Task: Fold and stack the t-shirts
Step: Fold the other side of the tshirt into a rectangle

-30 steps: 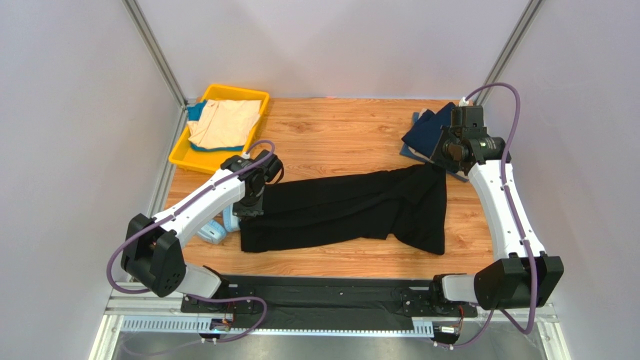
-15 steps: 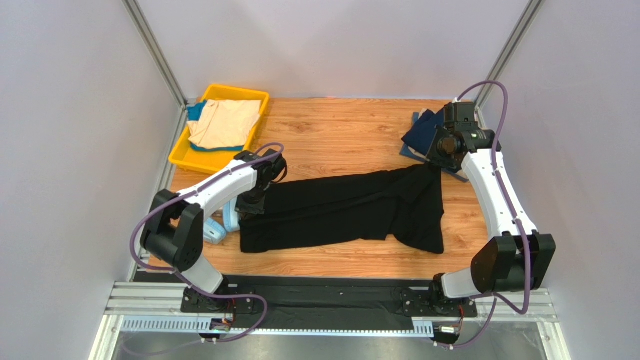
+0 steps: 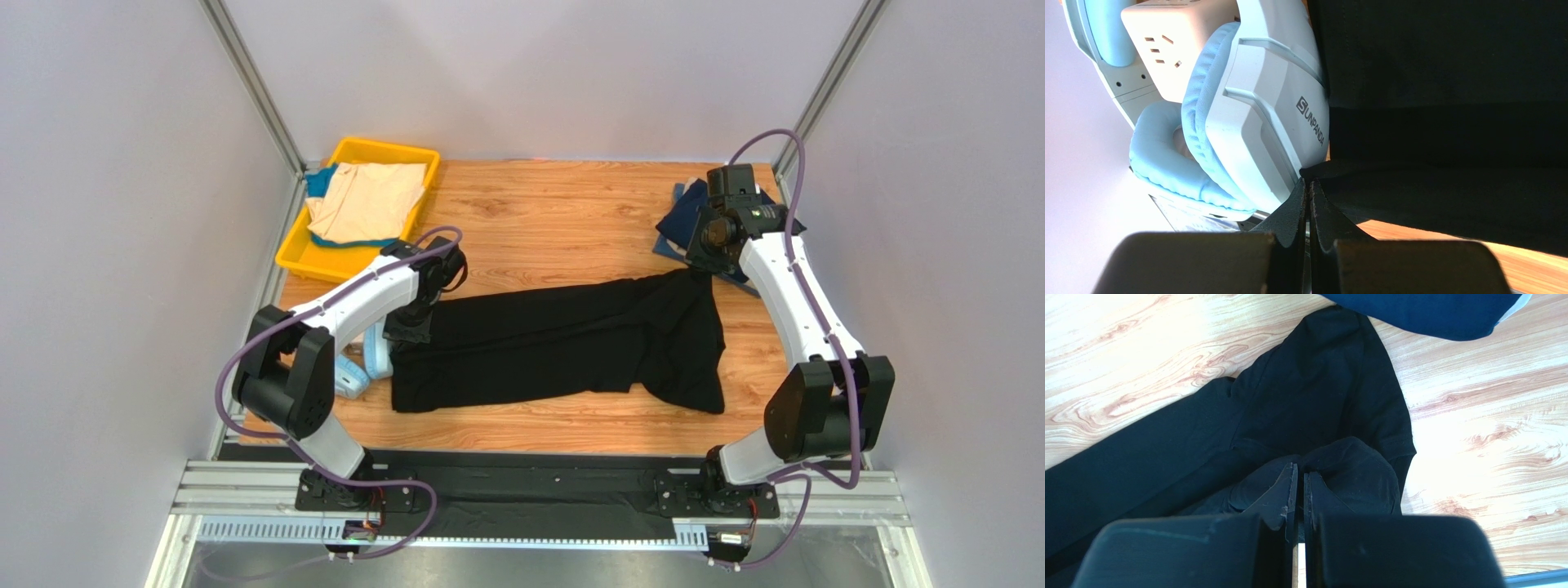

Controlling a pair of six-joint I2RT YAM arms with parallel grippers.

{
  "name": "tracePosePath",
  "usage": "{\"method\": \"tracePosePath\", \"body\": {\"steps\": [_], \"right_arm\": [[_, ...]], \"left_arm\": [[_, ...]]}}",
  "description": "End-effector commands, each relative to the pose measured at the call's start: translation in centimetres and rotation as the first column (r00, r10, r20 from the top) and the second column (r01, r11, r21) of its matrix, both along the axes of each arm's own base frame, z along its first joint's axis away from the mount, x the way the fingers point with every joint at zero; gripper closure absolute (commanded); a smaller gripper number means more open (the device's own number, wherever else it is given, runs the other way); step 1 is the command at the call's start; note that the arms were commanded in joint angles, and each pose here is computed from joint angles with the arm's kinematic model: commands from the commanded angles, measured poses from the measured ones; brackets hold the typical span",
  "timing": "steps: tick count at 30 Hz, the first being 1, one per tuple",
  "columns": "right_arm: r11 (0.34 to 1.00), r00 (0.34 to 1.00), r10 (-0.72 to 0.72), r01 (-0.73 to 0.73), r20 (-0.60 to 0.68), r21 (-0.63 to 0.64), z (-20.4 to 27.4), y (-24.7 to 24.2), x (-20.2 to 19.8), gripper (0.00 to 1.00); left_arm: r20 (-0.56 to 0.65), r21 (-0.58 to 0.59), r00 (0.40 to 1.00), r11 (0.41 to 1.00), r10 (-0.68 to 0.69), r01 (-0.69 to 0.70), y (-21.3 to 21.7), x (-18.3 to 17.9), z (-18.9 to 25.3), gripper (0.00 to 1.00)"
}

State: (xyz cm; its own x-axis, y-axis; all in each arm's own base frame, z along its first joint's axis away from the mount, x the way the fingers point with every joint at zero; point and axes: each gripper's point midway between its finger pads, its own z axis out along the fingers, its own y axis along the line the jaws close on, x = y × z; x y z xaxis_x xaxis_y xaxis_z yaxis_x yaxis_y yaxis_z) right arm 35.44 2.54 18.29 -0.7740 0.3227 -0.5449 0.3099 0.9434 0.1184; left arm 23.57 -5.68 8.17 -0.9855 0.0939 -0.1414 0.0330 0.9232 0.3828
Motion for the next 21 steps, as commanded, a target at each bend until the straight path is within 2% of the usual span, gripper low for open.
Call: {"method": "tracePosePath", "body": {"steps": [1,6,7,8,10,11,21], "right_arm": [[0.999,0.997,-0.01,0.013,0.078,-0.043,2.0,-0.6,1.3,1.0],[0.997,0.996,-0.026,0.032,0.087,-0.073,2.4,-1.3,1.1,1.0],[0.997,0.996,-0.027,0.034,0.084,-0.076,2.3,-1.3,1.1,1.0],[0.996,0.996,-0.029,0.035,0.08,-0.079,2.2,-1.4,1.1,1.0],[0.996,0.997,-0.031,0.037,0.077,-0.079,2.2,-1.4,1.1,1.0],[0.996,0.997,-0.03,0.037,0.076,-0.082,2.1,-1.4,1.1,1.0],[0.998,0.998,-0.033,0.037,0.062,-0.06,1.0,-0.9,2.8,1.0]], "left_arm": [[0.032,0.016,0.999,1.0,-0.019,0.018,0.2,1.4,0.7,1.0],[0.023,0.011,0.999,0.999,-0.036,0.036,-0.1,2.3,0.5,1.0],[0.02,0.015,0.999,0.999,-0.042,0.041,-0.2,2.5,0.5,0.97],[0.027,0.017,0.999,0.999,-0.039,0.038,-0.2,2.8,0.7,0.88],[0.034,0.037,0.999,0.999,-0.035,0.034,0.0,3.1,0.9,0.85],[0.046,0.04,0.998,0.999,-0.032,0.03,0.1,3.3,1.2,0.8],[0.064,0.075,0.998,0.997,-0.021,0.016,0.7,4.1,2.3,0.79]]}}
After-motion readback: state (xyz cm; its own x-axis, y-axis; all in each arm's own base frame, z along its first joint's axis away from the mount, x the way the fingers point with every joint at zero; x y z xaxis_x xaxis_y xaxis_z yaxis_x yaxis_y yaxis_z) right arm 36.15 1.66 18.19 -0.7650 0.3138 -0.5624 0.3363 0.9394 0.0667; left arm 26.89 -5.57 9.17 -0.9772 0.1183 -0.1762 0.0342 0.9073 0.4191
